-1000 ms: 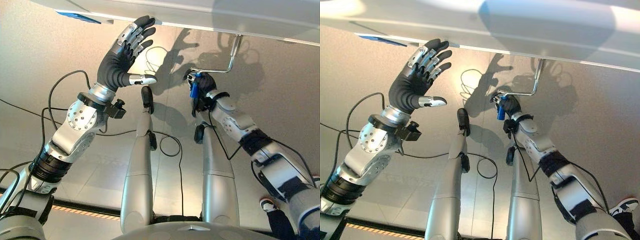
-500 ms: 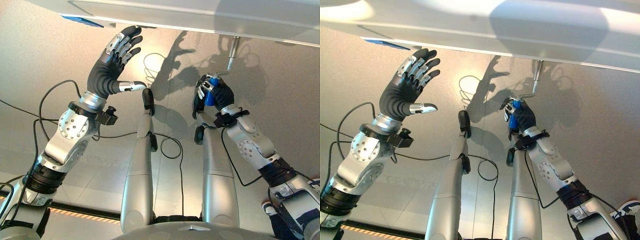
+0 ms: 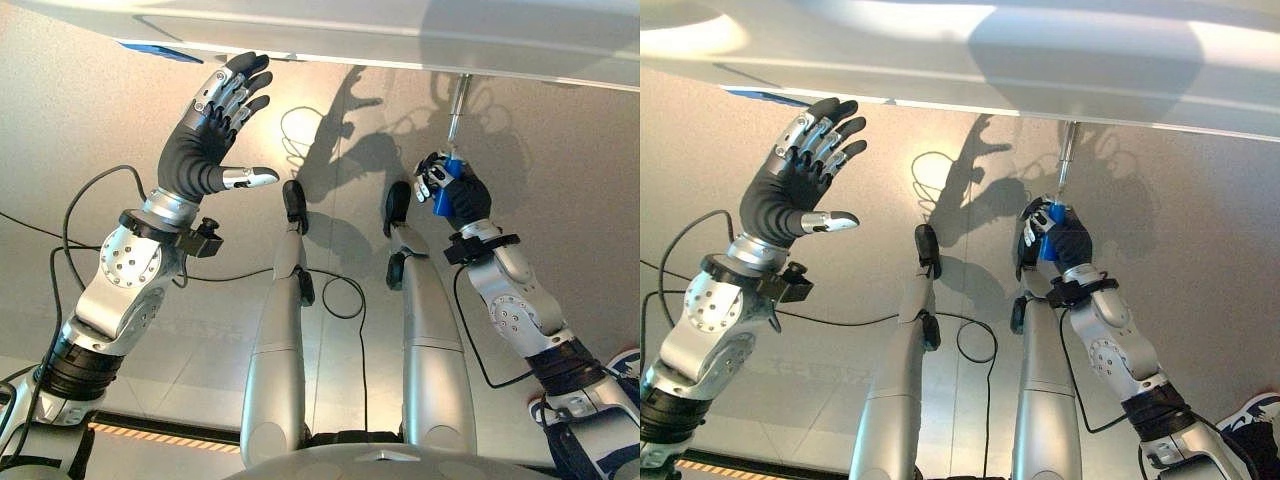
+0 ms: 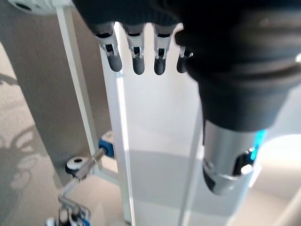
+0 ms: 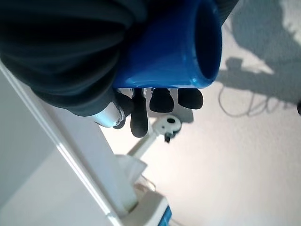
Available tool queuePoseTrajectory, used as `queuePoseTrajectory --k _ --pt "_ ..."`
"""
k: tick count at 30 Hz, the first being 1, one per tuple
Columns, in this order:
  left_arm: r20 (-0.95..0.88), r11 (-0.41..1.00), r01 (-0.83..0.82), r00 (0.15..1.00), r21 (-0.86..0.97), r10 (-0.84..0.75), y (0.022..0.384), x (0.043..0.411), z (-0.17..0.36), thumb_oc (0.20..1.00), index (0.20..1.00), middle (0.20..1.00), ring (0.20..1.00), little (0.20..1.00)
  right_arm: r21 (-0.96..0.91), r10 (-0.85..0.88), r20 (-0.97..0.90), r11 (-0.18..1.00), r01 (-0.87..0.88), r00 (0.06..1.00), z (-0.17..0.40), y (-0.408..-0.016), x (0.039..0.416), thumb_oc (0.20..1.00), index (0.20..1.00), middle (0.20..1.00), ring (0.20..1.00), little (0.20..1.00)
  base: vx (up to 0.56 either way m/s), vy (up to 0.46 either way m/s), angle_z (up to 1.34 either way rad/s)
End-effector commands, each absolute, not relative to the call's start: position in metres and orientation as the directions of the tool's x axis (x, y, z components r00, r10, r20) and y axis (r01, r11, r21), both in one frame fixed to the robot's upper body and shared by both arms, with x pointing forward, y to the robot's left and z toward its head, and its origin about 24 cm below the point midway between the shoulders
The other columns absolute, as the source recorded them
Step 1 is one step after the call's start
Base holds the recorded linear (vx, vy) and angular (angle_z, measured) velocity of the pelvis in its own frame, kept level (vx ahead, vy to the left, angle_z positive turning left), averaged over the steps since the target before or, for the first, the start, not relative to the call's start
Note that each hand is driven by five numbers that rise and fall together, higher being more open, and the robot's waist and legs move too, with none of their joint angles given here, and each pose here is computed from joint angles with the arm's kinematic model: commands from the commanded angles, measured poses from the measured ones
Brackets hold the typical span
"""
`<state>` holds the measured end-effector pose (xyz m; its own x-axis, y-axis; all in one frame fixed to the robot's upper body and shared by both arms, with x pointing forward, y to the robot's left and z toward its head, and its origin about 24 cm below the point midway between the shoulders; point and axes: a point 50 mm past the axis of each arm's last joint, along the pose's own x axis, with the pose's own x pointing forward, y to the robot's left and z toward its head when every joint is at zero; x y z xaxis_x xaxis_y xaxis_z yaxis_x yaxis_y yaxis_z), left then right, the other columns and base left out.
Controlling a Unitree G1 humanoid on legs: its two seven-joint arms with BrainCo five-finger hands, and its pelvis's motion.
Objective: Raise the hospital bed
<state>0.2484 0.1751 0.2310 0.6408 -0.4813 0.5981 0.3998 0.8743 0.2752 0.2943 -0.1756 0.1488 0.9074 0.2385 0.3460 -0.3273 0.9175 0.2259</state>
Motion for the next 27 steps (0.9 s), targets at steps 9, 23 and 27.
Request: queuePoseTrajectory --k 9,23,27 --pt "0.699 0.850 0.466 0.522 0.246 -0.488 0.166 0.230 0.244 1.000 1.000 1.000 1.000 1.000 0.323 -0.235 0.777 0.945 -0.049 0.584 0.251 -0.252 0.281 0.200 0.200 0.200 0.200 0.200 0.01 -0.007 -0.03" --pt "0.649 0.798 0.530 0.505 0.287 -0.569 0.152 0.232 0.239 1.000 1.000 1.000 1.000 1.000 0.020 -0.437 0.479 0.873 0.488 0.761 0.194 -0.317 0.321 0.200 0.200 0.200 0.200 0.200 0.01 -0.009 -0.01" --pt "0.641 0.788 0.541 0.500 0.294 -0.582 0.148 0.233 0.238 1.000 1.000 1.000 1.000 1.000 0.011 -0.458 0.441 0.863 0.505 0.772 0.189 -0.324 0.324 0.200 0.200 0.200 0.200 0.200 0.00 0.000 0.00"
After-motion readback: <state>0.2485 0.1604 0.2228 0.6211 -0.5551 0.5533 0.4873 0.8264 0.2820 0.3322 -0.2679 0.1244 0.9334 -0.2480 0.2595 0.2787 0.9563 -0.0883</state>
